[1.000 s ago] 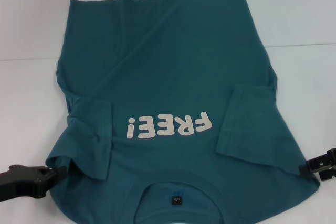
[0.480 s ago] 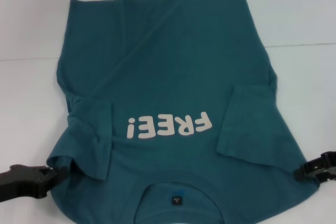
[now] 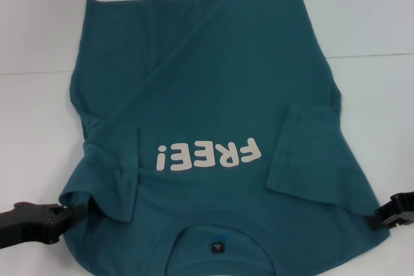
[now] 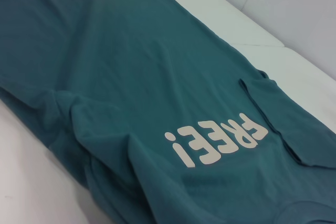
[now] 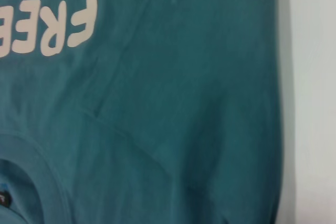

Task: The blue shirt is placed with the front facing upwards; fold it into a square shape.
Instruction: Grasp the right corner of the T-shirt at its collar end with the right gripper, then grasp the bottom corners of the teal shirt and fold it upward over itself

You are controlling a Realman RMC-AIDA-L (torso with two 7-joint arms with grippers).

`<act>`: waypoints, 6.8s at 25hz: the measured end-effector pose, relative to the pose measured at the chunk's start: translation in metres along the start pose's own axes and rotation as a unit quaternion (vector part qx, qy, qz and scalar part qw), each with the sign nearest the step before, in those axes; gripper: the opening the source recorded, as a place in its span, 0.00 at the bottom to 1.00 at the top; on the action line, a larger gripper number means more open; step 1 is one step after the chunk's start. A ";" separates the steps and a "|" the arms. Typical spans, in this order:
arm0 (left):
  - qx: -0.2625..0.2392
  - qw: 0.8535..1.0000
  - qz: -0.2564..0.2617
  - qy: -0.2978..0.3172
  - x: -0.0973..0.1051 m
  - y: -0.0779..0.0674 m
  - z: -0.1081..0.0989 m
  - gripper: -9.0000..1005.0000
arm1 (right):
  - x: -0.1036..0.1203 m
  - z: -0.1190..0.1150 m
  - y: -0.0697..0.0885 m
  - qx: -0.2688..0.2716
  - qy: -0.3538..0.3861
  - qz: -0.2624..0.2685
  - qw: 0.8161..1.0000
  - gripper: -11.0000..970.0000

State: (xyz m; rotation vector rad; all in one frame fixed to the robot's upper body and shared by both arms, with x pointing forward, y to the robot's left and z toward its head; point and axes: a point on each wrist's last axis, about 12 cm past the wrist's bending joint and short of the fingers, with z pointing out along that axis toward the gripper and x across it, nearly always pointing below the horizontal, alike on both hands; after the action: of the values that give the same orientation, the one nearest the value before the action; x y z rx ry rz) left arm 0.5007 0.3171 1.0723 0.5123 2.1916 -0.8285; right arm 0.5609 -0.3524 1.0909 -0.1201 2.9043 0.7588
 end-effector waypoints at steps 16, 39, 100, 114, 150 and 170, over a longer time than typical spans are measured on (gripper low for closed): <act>0.008 1.000 -0.002 -0.001 -0.001 -0.002 -0.002 0.01 | -0.002 -0.003 0.000 0.001 -0.006 -0.015 1.000 0.06; 0.049 0.999 -0.023 -0.007 0.007 -0.007 -0.023 0.01 | 0.033 -0.038 -0.016 -0.096 -0.036 -0.043 0.994 0.03; 0.149 0.984 -0.103 -0.010 0.057 -0.038 -0.061 0.01 | 0.118 -0.054 -0.042 -0.168 -0.030 -0.037 0.985 0.04; 0.152 0.981 -0.099 -0.068 0.022 -0.022 -0.046 0.01 | 0.062 -0.067 -0.028 -0.182 -0.133 -0.052 0.973 0.04; 0.071 0.988 -0.095 -0.100 -0.106 0.023 0.027 0.01 | -0.042 -0.076 -0.007 -0.154 -0.346 -0.027 0.925 0.05; 0.012 0.996 -0.048 -0.071 -0.142 0.029 0.049 0.01 | -0.060 -0.066 0.003 -0.155 -0.397 -0.017 0.905 0.06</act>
State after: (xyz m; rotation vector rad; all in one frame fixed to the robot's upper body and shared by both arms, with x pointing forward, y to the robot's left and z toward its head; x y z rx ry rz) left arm 0.6343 0.2895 1.1405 0.3504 2.0912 -0.9139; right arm 0.6123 -0.3797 1.1587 0.0913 1.9979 0.9730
